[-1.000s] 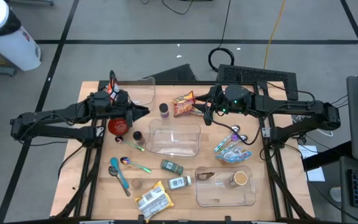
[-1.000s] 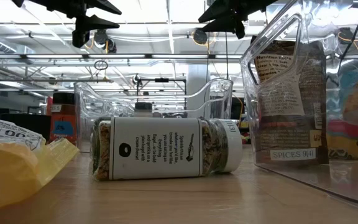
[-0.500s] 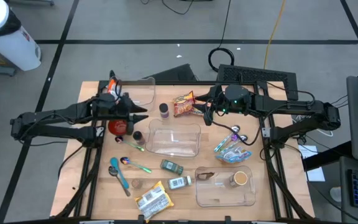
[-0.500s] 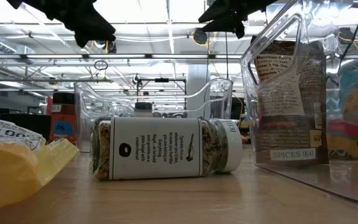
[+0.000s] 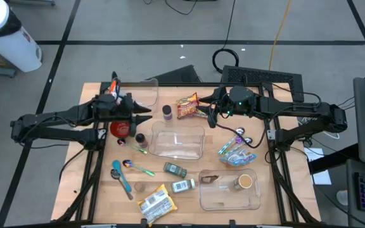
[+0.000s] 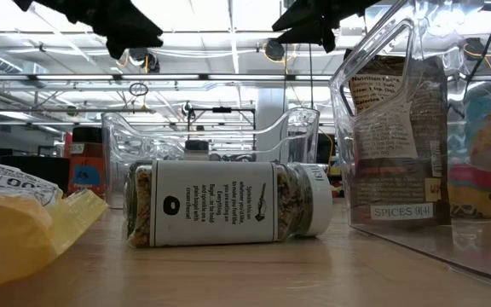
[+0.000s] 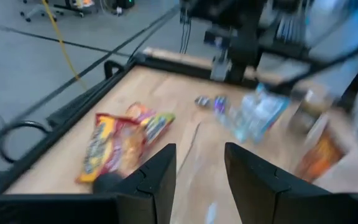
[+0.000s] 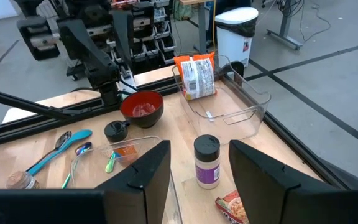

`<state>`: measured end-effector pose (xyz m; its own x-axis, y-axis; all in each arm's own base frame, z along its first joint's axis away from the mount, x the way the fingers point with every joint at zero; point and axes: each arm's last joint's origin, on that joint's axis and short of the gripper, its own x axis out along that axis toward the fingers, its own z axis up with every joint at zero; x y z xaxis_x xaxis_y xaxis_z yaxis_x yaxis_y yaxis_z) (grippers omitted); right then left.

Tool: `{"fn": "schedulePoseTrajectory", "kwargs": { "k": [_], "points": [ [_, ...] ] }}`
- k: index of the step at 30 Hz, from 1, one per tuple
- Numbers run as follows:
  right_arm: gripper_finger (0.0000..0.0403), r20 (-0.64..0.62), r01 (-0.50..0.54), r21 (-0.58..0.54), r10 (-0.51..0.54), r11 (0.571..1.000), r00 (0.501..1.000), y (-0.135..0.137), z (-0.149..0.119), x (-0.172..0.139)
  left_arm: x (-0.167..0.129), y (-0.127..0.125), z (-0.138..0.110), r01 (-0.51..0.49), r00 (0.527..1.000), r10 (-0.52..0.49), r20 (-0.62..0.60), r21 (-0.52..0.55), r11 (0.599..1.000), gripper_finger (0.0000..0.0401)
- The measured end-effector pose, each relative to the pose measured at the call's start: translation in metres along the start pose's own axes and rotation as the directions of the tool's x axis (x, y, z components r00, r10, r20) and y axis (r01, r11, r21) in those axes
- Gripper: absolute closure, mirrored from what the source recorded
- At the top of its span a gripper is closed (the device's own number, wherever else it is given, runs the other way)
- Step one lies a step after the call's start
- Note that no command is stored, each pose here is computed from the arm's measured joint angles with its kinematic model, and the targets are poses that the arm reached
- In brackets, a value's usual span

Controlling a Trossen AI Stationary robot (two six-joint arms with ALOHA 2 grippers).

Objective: Pick & Place Food Item
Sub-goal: Put the purple seasoning bottle into the bottom transparent bin

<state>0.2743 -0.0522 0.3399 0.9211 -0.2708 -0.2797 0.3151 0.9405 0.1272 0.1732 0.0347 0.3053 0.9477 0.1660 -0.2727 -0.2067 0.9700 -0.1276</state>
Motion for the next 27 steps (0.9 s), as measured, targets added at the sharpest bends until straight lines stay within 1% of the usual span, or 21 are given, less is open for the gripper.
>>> {"fn": "schedulePoseTrajectory", "kwargs": {
  "k": [2,4,5,7,9,11,14,18,21,24,27],
  "points": [
    [0.0248,0.0,0.0,0.0,0.0,1.0,1.0,0.0,0.0,0.0,0.0,-0.001,0.006,0.017,0.998,-0.011,0.059,-0.101,0.995,0.0258],
    [0.0248,0.0,0.0,0.0,0.0,1.0,1.0,0.0,0.0,0.0,-0.001,-0.002,0.015,0.055,0.988,-0.022,0.153,-0.215,0.975,0.0258],
    [0.0248,0.0,0.0,0.0,0.0,1.0,1.0,0.0,0.0,0.0,-0.002,-0.003,0.02,0.083,0.978,-0.027,0.205,-0.272,0.959,0.0258],
    [0.0248,0.0,0.0,0.0,0.0,1.0,1.0,0.0,0.0,0.0,-0.004,-0.004,0.029,0.154,0.954,-0.038,0.296,-0.38,0.912,0.0258],
    [0.0248,0.0,0.0,0.0,0.0,1.0,1.0,0.0,0.0,0.0,-0.007,-0.005,0.036,0.221,0.929,-0.048,0.367,-0.445,0.868,0.0258],
    [0.0248,0.0,0.0,-0.006,0.0,1.0,1.0,0.0,0.0,0.0,-0.009,-0.005,0.041,0.257,0.904,-0.05,0.425,-0.447,0.857,0.0258],
    [0.0248,0.0,0.0,-0.029,0.0,1.0,1.0,0.0,0.0,0.0,-0.013,-0.005,0.048,0.267,0.866,-0.018,0.5,-0.431,0.862,0.0258],
    [0.0248,0.0,0.0,-0.03,0.0,1.0,1.0,0.0,0.0,0.0,-0.015,-0.006,0.052,0.295,0.842,-0.018,0.539,-0.432,0.852,0.0258],
    [0.0248,0.0,0.0,-0.027,0.0,1.0,1.0,0.0,0.0,0.0,-0.015,-0.006,0.052,0.277,0.841,-0.019,0.54,-0.401,0.873,0.0258],
    [0.0248,0.0,0.0,-0.027,0.0,1.0,1.0,0.0,0.0,0.0,-0.009,-0.006,0.051,0.253,0.85,-0.022,0.526,-0.372,0.893,0.0258],
    [0.0248,0.0,0.0,-0.025,0.0,1.0,1.0,0.0,0.0,0.0,-0.002,-0.005,0.048,0.246,0.866,-0.028,0.499,-0.377,0.893,0.0258]
  ]
}}
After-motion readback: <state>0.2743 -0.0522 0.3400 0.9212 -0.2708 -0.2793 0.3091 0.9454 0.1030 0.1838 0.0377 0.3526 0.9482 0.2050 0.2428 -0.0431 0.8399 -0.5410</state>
